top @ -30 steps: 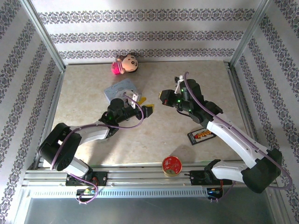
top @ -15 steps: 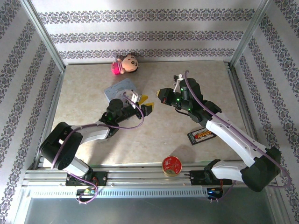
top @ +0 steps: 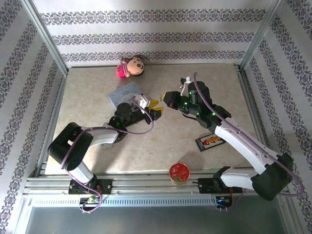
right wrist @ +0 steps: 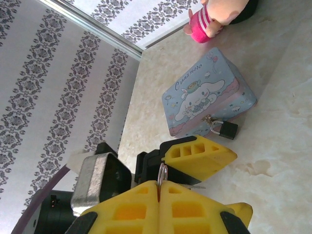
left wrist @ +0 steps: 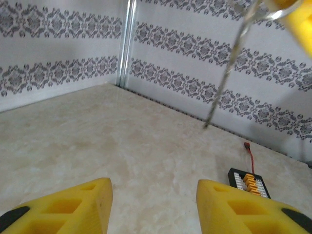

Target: Unlock a padlock with a key

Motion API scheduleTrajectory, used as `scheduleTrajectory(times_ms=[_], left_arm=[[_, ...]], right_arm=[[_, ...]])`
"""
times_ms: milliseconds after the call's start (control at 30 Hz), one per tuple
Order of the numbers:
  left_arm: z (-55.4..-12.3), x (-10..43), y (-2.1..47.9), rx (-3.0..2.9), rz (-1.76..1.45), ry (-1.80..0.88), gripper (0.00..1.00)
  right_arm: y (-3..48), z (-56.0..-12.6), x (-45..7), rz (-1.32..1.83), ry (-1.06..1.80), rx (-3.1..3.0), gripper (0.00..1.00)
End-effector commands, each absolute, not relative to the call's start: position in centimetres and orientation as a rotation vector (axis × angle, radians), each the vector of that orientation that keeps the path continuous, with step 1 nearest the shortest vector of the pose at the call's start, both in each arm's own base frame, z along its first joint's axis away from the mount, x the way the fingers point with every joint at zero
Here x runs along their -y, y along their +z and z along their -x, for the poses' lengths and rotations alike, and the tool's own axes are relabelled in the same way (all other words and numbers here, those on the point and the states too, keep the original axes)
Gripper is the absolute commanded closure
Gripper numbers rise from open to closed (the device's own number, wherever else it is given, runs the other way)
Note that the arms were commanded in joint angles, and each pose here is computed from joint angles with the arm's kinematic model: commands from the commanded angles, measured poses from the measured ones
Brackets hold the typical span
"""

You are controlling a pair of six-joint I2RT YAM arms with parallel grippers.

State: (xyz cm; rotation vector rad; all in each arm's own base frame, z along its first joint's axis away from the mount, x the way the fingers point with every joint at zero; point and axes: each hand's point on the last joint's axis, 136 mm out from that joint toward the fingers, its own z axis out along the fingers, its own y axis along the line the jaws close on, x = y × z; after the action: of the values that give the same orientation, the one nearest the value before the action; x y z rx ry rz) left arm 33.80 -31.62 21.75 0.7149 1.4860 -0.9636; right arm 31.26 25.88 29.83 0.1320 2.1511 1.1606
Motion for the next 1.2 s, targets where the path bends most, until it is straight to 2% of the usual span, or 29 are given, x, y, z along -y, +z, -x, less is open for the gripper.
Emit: scheduleTrajectory(times_ms=[0,100,533,700,1000,1167], left_arm=[[-33.3,32.8,24.9,-1.336,-0.759,-0.970,0.54],[-33.5,33.0,25.4,-1.320,-0.760,-0.960,0.55],[-33.4,33.2,26.4,-1.289,-0.769,-0.951,0.72],[-33.2,33.1,26.9,-1.276,-0.766,-0.946,0.73],[-33.1,32.8,26.9,-1.294,-0.772,-0.914,1.00],[-33.1,32.0,27.0,-1.300,-0.757,-0.859,1.00]], right_arm=[[29.9,-31.0,-26.6,-0.118,1.199,-2.147,1.00],[29.8,-31.0,-26.8,-0.113,1.207,-2.151,1.00],[29.1,-31.2,-26.9,-0.120,1.203,-2.169,1.00],[28.6,-31.3,-27.0,-0.124,1.200,-2.182,1.00],[28.3,-31.4,-26.9,-0.133,1.200,-2.189,1.00],[28.2,-31.5,-26.5,-0.143,1.197,-2.190,1.00]])
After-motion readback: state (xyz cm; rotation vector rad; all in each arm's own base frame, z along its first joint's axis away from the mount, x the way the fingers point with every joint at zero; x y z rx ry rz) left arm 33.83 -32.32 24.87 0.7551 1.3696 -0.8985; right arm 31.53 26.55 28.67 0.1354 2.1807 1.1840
